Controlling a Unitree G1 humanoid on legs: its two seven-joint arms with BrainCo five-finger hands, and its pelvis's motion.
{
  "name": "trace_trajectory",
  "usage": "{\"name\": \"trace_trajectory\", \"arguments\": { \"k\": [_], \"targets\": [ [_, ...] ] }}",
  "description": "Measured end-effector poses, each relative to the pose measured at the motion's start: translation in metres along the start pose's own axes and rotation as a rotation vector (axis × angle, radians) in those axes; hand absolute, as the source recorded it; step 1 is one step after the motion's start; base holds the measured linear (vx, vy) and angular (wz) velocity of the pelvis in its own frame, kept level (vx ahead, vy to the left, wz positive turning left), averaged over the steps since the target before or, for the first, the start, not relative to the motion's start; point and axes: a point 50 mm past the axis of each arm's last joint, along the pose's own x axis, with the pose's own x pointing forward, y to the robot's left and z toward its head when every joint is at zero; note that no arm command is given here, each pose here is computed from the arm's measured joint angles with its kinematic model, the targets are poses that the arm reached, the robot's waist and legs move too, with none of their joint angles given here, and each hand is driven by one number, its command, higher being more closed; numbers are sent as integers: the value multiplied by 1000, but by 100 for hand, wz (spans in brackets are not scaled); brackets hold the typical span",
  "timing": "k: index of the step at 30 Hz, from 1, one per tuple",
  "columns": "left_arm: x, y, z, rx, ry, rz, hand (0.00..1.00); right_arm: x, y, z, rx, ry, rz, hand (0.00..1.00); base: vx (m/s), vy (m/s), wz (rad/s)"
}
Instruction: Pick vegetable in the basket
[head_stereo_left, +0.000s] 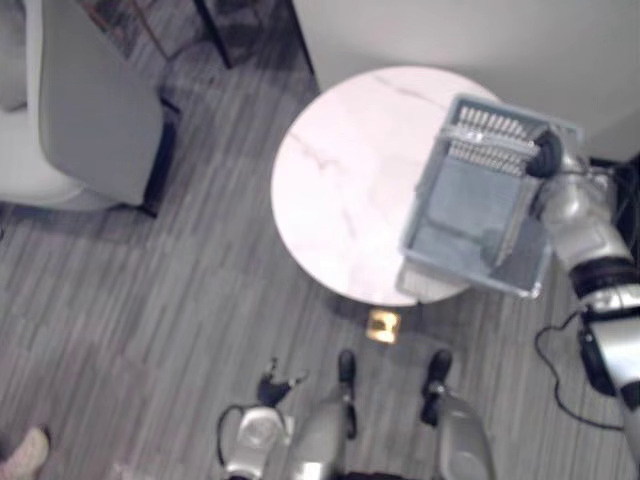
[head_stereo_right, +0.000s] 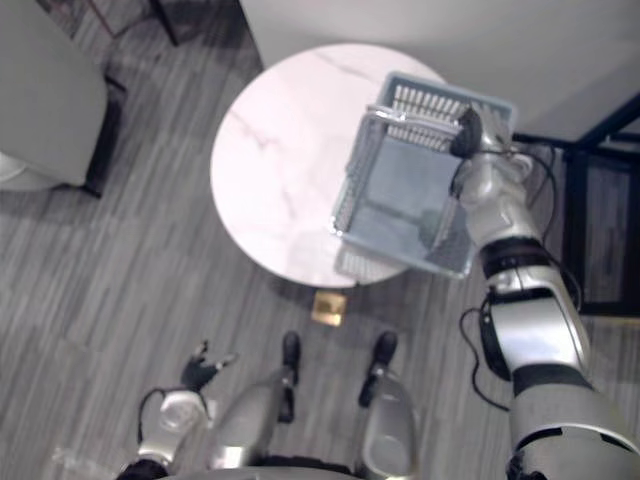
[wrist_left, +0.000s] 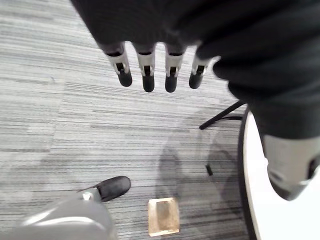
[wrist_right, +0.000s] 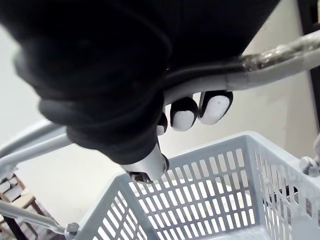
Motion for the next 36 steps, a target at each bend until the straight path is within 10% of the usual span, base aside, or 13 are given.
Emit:
{"name": "trace_trajectory", "arguments": {
  "k": [14,24,36],
  "targets": [
    [0,20,-13,33,59,-8,0,-118,115,-32,380,137,254,100,81,6,-144],
    [-23,-2,-61,-118,285,44,0,-277,171,-80,524,535,477,100,258,-116,-193],
    [-20,-6,-50,-134,244,111,0,-363,183,-157,284,974,591,100,329,130,-123]
  ]
}}
